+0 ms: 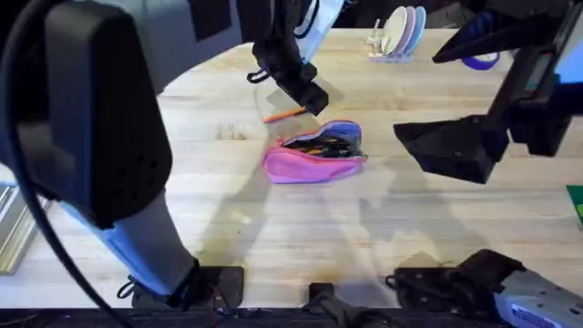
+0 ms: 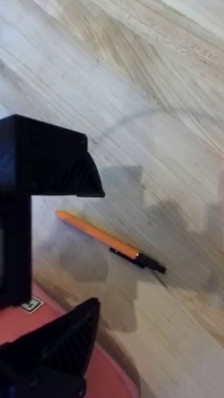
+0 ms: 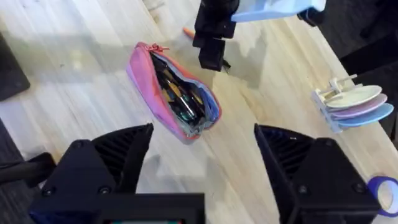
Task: Unzip the bag, pick up the pens from the table one at a time and place them inside, then zip the bag closed.
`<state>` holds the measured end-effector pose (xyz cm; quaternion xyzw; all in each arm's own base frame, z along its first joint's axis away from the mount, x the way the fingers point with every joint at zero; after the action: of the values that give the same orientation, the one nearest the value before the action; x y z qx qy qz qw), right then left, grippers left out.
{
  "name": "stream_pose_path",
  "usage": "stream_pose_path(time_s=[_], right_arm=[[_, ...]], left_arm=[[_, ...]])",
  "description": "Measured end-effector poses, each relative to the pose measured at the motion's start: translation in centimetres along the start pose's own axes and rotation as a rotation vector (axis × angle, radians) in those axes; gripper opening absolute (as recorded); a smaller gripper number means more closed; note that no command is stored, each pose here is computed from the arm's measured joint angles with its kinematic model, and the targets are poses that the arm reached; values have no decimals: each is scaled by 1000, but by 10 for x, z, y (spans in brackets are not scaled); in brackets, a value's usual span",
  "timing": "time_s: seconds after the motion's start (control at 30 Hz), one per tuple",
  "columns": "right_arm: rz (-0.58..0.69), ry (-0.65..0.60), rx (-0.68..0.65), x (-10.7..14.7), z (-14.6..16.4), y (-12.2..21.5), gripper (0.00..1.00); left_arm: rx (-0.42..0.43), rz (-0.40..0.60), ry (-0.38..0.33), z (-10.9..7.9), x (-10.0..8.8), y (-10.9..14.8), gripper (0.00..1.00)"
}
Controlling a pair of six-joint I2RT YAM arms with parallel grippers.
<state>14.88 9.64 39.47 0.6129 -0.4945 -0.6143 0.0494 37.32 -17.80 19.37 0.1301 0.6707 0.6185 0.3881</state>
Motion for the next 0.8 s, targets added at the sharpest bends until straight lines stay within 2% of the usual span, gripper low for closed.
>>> stream_pose_path(time_s=[0.43, 0.67, 0.7, 0.8], right_arm=[[0, 0, 0, 0, 0, 0, 998], [0, 0, 0, 0, 0, 0, 998], [0, 0, 0, 0, 0, 0, 998], [0, 0, 0, 0, 0, 0, 998]], left_arm=[[33, 89, -1, 0, 8, -49, 993], [45, 88, -1, 1, 6, -60, 994], [83, 94, 3, -2, 7, -61, 757], [93, 95, 1, -3, 6, -61, 708]])
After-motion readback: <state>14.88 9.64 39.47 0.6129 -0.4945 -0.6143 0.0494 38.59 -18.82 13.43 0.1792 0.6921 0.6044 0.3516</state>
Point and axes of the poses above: each hand's point on the last joint's axis, 136 mm out from that joint toward the fingers, its own y axis back along the fingers, its own z axis along the line the jaws close on, x = y × z, the point moved 10 cm from there along y, back along the fingers, and after that the axes turned 1 degree about y, right-handed, at the moved point
